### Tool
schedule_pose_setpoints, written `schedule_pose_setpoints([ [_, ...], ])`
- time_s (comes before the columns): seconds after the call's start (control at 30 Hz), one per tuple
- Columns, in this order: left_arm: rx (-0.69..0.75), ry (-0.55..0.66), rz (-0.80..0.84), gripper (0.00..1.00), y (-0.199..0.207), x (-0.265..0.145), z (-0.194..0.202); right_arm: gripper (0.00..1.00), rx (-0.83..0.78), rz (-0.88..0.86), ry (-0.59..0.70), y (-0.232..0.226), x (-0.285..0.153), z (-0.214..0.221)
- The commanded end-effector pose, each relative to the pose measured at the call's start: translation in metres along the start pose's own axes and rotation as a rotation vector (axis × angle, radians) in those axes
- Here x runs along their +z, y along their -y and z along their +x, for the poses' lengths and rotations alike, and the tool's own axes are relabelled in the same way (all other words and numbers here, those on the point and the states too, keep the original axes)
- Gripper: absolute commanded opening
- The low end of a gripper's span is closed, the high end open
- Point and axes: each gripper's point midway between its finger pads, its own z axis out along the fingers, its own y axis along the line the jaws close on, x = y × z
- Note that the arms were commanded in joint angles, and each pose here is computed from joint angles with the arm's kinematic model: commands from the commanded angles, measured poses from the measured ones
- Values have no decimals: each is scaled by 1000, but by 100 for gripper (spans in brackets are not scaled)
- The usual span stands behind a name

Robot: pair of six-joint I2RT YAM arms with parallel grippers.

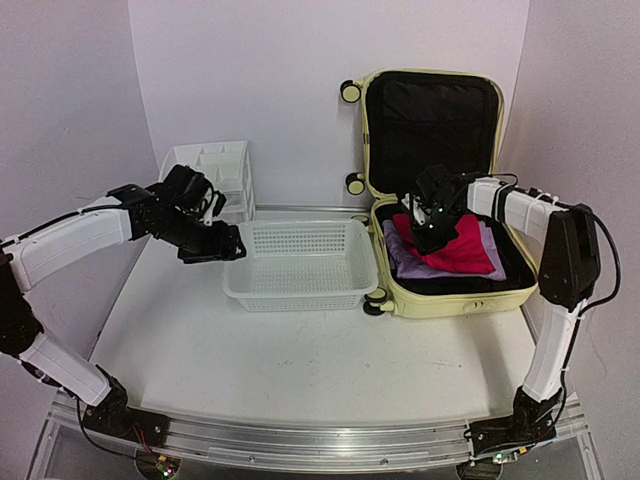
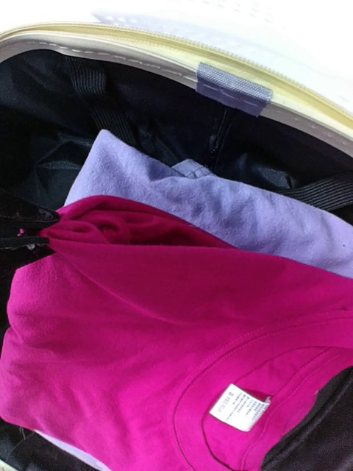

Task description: Open, take out, and arrange the luggage

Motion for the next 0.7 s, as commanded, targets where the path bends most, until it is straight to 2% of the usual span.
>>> schedule_pose_setpoints([
  [0.0,-175,20,376,78,77,-27,-39,0,38,-45,91,-4,-21,-14],
  [0.17,-388,-50,675,83,135,-20,-70,0,66,-58,116,1,-27,-14],
  [0.27,-498,-134,793,85,174,-9,-86,0,70,-61,130,2,-30,-14],
  [0.43,-577,-227,840,87,242,27,-107,0,72,-76,179,1,-36,-16],
  [0.53,-675,-312,849,87,268,57,-111,0,66,-92,190,-1,-36,-16],
  [0.67,-767,-322,829,88,294,90,-113,0,62,-107,205,-3,-39,-16],
])
